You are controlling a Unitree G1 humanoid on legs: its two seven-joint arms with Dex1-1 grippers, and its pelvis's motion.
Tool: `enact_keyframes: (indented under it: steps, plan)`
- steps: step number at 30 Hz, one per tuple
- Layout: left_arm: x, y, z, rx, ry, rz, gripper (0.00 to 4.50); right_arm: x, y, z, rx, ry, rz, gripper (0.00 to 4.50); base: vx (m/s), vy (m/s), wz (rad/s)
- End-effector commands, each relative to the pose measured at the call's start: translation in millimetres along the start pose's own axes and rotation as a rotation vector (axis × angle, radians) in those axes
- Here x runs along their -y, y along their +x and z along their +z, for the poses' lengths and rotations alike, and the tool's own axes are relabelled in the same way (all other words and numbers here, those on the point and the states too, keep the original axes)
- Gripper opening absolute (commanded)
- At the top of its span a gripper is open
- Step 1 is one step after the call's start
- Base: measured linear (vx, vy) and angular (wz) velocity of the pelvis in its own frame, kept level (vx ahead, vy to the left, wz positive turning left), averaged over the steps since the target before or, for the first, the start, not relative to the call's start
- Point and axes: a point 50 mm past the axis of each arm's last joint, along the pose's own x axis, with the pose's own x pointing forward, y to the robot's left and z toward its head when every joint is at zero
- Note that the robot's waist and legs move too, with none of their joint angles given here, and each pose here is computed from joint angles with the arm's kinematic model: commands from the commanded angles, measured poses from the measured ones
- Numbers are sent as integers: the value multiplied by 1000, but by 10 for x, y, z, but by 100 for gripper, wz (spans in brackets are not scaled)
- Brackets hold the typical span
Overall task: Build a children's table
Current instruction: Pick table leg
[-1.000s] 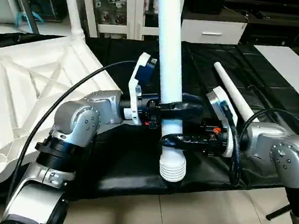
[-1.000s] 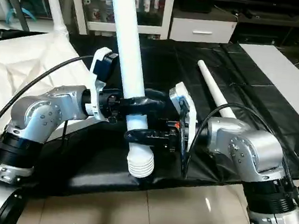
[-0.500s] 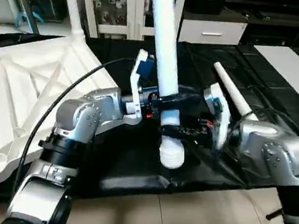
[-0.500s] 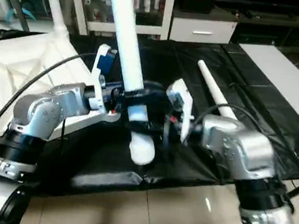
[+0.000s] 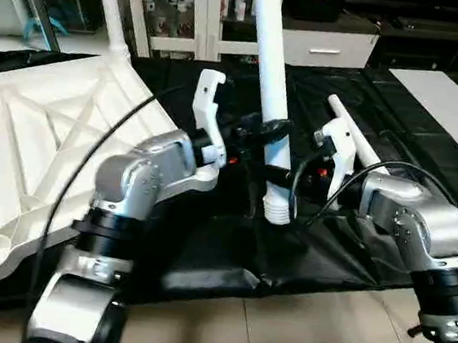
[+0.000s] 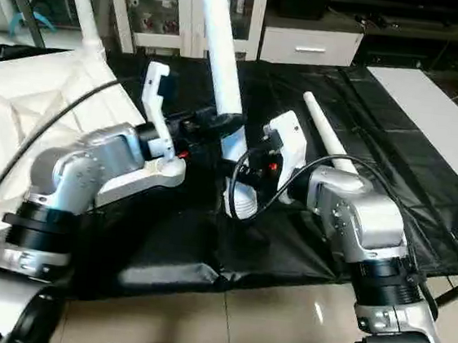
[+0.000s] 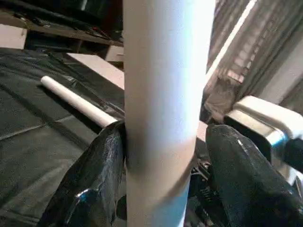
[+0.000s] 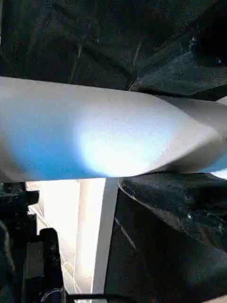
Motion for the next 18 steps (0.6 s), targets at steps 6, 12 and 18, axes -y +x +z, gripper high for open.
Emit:
enact_keyframes:
  steps: [6,12,18]
  plan:
    - [33,53,28,22,-73,23,290,-13,53,70,-3,-86,9,184,0,0,0]
    - [46,125,-56,-16,-64,44,290,-37,82,72,-3,-107,16,184,0,0,0]
    - [6,131,-5,9,-99,84,252,-9,78,80,0,-115,5,184,0,0,0]
